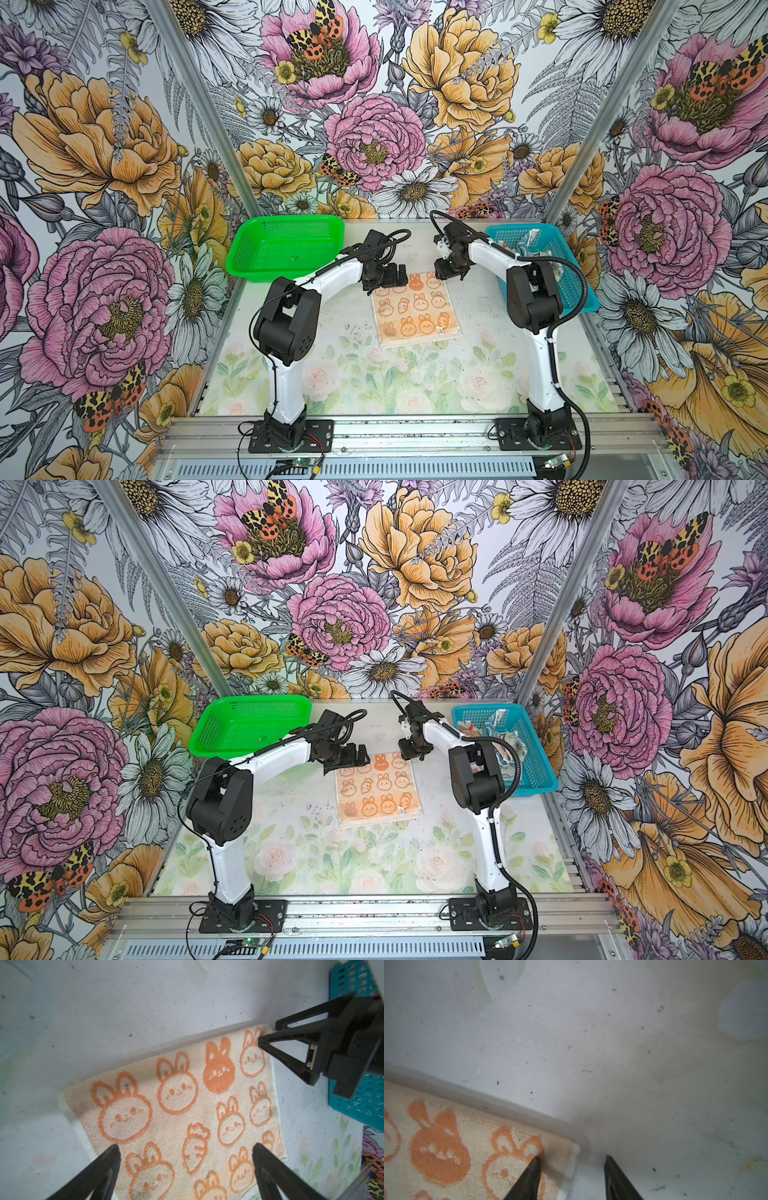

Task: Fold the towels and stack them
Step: 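Move both grippers to the towel's far edge corners, then lower both grippers and grasp the far corners of the towel, then fold the far edge toward the robot over the towel with both grippers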

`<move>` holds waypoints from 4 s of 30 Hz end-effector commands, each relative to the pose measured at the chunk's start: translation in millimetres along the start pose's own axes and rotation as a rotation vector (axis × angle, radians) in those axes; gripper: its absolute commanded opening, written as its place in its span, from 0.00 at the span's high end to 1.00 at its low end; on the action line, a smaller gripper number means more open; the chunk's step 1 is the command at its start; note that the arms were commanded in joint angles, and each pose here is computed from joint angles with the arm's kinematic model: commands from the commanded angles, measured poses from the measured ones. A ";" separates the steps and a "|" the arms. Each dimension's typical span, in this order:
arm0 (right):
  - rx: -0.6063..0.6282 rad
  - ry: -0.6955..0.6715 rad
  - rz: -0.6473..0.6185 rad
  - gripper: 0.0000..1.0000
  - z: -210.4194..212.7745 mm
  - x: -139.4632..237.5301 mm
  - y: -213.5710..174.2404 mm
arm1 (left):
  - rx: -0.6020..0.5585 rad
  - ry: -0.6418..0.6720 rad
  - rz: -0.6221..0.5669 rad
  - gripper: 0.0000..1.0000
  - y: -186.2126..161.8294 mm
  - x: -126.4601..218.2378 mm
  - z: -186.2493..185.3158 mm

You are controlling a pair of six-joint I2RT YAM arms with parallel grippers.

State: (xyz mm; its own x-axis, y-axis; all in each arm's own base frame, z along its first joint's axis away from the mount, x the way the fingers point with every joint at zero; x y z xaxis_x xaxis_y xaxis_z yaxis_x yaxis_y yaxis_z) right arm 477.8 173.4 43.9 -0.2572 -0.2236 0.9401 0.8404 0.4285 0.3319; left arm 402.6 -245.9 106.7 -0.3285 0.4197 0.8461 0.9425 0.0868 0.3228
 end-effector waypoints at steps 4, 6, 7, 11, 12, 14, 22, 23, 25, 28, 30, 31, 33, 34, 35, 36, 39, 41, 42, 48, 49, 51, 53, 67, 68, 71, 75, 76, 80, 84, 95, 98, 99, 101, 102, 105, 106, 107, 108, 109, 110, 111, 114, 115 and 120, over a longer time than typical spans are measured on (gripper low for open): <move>0.007 -0.002 0.053 0.56 4.8 -14.5 -2.9 | -0.018 0.007 -0.041 0.01 7.1 14.6 3.7; 0.001 -0.001 0.067 0.58 4.9 -18.3 -4.5 | -0.017 0.005 -0.039 0.01 6.9 14.5 3.6; 0.001 0.006 0.070 0.59 6.6 -20.1 -4.7 | -0.016 0.007 -0.038 0.01 6.4 14.3 4.1; 0.003 0.013 0.080 0.66 10.0 -23.3 -5.8 | -0.016 0.010 -0.036 0.01 5.3 14.3 5.5; 0.004 0.014 0.083 0.68 11.2 -24.1 -6.4 | -0.013 0.011 -0.036 0.01 5.5 14.4 7.1; 0.005 0.023 0.088 0.73 13.7 -25.3 -7.6 | -0.001 0.017 -0.031 0.01 5.2 13.0 12.3; -0.006 0.032 0.087 0.99 17.1 -22.3 -7.2 | 0.063 0.124 -0.029 0.01 15.3 10.3 55.8; -0.007 0.033 0.084 1.00 17.1 -21.0 -6.1 | 0.064 0.144 -0.026 0.02 17.2 9.3 60.5; -0.005 0.034 0.076 1.00 17.7 -18.5 -3.8 | 0.052 0.179 -0.017 0.04 19.8 6.2 65.7; -0.005 0.034 0.073 1.00 17.5 -17.2 -3.3 | 0.040 0.207 0.008 0.08 23.3 -2.2 69.6; -0.005 0.033 0.073 1.00 17.4 -16.7 -3.2 | 0.040 0.213 0.020 0.12 24.8 -7.6 70.7; -0.005 0.034 0.073 1.00 18.2 -16.4 -3.3 | 0.041 0.215 0.024 0.14 25.1 -10.0 71.4; -0.006 0.035 0.075 1.00 17.9 -16.2 -4.3 | 0.039 0.224 0.024 0.20 27.1 -14.4 72.9; -0.006 0.036 0.075 1.00 18.5 -15.9 -4.5 | 0.040 0.228 0.025 0.22 27.5 -16.7 73.9; -0.006 0.037 0.077 1.00 18.5 -16.1 -5.0 | 0.038 0.232 0.025 0.24 28.0 -18.5 74.5; -0.003 0.037 0.077 1.00 18.8 -16.0 -5.2 | 0.036 0.238 0.025 0.25 28.5 -20.1 75.6; -0.004 0.038 0.078 1.00 18.7 -15.4 -6.1 | 0.033 0.252 0.027 0.32 28.8 -23.7 78.6; -0.004 0.042 0.078 1.00 19.3 -15.1 -6.6 | 0.031 0.261 0.025 0.34 29.8 -25.3 80.5; -0.004 0.041 0.078 1.00 19.6 -14.7 -6.5 | 0.031 0.262 0.025 0.34 30.5 -26.4 81.3; -0.007 0.043 0.080 1.00 19.8 -15.1 -7.2 | 0.032 0.265 0.034 0.47 30.8 -33.8 83.1; -0.007 0.043 0.079 1.00 19.8 -14.6 -7.2 | 0.032 0.268 0.036 0.49 30.8 -34.7 84.9; -0.007 0.044 0.082 1.00 19.8 -15.1 -8.2 | 0.030 0.269 0.041 0.55 30.1 -37.4 85.6; -0.007 0.045 0.083 1.00 20.1 -15.7 -8.9 | 0.031 0.276 0.046 0.61 29.0 -39.3 88.1; -0.015 0.080 0.072 1.00 22.5 -11.7 -7.6 | 0.040 0.289 0.065 0.79 27.5 -49.8 97.4; -0.016 0.083 0.072 1.00 23.0 -11.5 -7.5 | 0.037 0.288 0.066 0.83 27.1 -50.2 96.9; -0.022 0.086 0.066 1.00 22.3 -9.7 -6.1 | 0.030 0.283 0.073 0.90 25.7 -51.9 96.0; -0.073 0.107 0.035 1.00 17.4 1.1 0.9 | 0.014 0.263 0.067 1.00 31.1 -50.1 91.2; -0.091 0.113 0.024 1.00 15.3 5.1 3.3 | 0.010 0.257 0.059 1.00 34.4 -48.9 89.2; -0.155 0.128 -0.009 1.00 5.7 20.9 7.6 | -0.009 0.223 0.009 1.00 54.5 -38.2 75.9; -0.192 0.136 -0.041 1.00 -3.0 36.8 11.1 | -0.044 0.187 -0.043 1.00 73.0 -25.1 59.8; -0.224 0.178 -0.096 1.00 3.7 79.8 6.8 | -0.076 0.170 -0.091 1.00 75.5 10.5 50.5; -0.238 0.186 -0.088 1.00 9.5 85.6 -2.3 | -0.069 0.175 -0.092 1.00 67.1 20.1 51.5; -0.236 0.191 -0.083 1.00 13.4 86.9 -6.6 | -0.067 0.176 -0.090 1.00 63.2 23.4 51.6; -0.230 0.187 -0.069 1.00 20.7 88.1 -16.1 | -0.062 0.182 -0.086 1.00 53.7 29.4 52.1; -0.228 0.181 -0.061 1.00 24.2 87.6 -21.5 | -0.059 0.189 -0.082 1.00 47.3 31.4 52.8; -0.218 0.172 -0.041 1.00 33.8 88.1 -36.4 | -0.049 0.199 -0.061 1.00 26.7 35.6 55.7; -0.217 0.167 -0.034 1.00 35.8 88.2 -41.9 | -0.048 0.206 -0.052 1.00 18.5 35.8 56.5; -0.217 0.167 -0.028 1.00 38.2 87.6 -47.1 | -0.048 0.211 -0.047 1.00 12.1 36.6 57.3; -0.222 0.166 -0.021 1.00 39.7 86.2 -53.3 | -0.044 0.220 -0.035 1.00 3.1 35.8 59.7; -0.227 0.167 -0.016 1.00 41.3 85.5 -59.0 | -0.036 0.222 -0.025 1.00 -5.3 35.0 61.6; -0.229 0.168 -0.009 1.00 42.7 82.9 -64.3 | -0.034 0.220 -0.018 1.00 -12.9 35.4 61.9; -0.230 0.168 -0.002 1.00 44.2 80.5 -69.9 | -0.030 0.211 -0.022 1.00 -19.6 38.6 61.3; -0.249 0.162 0.035 1.00 45.0 69.3 -88.9 | -0.018 0.211 -0.003 1.00 -41.8 35.1 65.1; -0.256 0.162 0.045 1.00 45.5 66.2 -94.8 | -0.014 0.214 0.007 1.00 -49.0 33.7 67.2; -0.269 0.169 0.058 1.00 50.1 61.7 -106.3 | -0.001 0.226 0.020 1.00 -61.2 32.7 73.2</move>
State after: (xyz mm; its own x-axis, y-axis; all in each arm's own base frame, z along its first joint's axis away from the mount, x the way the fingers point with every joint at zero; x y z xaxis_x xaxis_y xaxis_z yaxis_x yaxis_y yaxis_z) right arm 341.2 165.8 57.2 -0.0667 -0.3851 0.9205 0.9577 0.2340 0.1673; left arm 331.9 -182.1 74.9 -0.2597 0.2379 0.9359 0.9651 0.0302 0.2601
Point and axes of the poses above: each gripper's point midway between its finger pads, its own x axis back along the fingers, its own z axis along the line the jaws close on, y = z × x, the point moved 2 cm from there along x, back along the fingers, and after that the axes turned 5 degrees about x, right-handed, at the moved point
